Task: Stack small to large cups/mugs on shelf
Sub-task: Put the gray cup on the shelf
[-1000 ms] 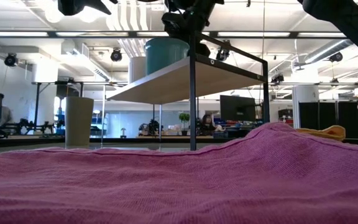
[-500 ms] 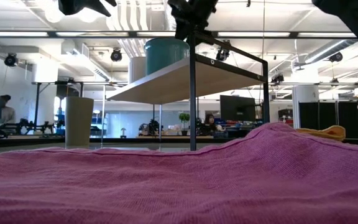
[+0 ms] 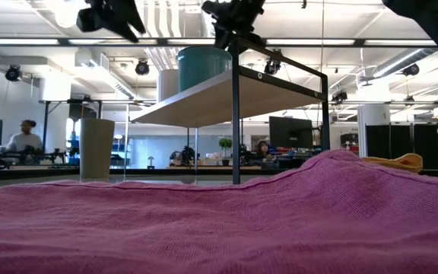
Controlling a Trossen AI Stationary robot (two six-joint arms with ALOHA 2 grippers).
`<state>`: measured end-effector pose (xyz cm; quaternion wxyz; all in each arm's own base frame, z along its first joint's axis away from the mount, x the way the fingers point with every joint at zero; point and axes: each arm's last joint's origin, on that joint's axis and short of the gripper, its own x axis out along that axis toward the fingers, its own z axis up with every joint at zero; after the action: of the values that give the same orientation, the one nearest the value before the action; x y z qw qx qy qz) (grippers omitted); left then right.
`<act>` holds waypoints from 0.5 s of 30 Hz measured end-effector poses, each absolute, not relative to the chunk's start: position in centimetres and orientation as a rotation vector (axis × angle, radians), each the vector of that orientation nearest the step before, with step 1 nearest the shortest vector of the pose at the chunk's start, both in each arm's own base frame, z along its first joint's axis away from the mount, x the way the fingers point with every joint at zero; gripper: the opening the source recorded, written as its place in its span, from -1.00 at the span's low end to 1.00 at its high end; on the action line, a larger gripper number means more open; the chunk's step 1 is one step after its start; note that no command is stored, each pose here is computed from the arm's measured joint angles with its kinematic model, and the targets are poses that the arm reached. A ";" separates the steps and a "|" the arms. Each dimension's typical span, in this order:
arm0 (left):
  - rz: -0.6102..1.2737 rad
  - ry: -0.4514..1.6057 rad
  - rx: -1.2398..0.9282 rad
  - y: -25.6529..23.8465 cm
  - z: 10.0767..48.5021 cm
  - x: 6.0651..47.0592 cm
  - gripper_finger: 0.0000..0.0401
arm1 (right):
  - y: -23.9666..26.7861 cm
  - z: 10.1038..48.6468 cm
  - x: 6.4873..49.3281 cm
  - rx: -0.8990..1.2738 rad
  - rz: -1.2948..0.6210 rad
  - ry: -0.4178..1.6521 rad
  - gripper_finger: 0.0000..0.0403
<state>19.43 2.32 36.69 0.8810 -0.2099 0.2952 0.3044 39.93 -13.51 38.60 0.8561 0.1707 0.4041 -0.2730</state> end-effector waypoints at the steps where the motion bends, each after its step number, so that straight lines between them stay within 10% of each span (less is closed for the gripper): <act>1: 0.655 0.618 -0.443 2.6 36.3 19.7 -0.32 | -13.6 38.7 40.0 0.359 -0.583 0.835 -0.33; 15: 0.759 0.703 -0.433 3.7 36.0 19.2 -0.32 | -13.6 38.4 39.0 0.354 -0.615 0.921 -0.43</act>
<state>19.20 3.70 36.00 0.8468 -0.2053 0.3336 0.3598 38.97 -13.61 38.42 0.8357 0.1672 0.4351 -0.2905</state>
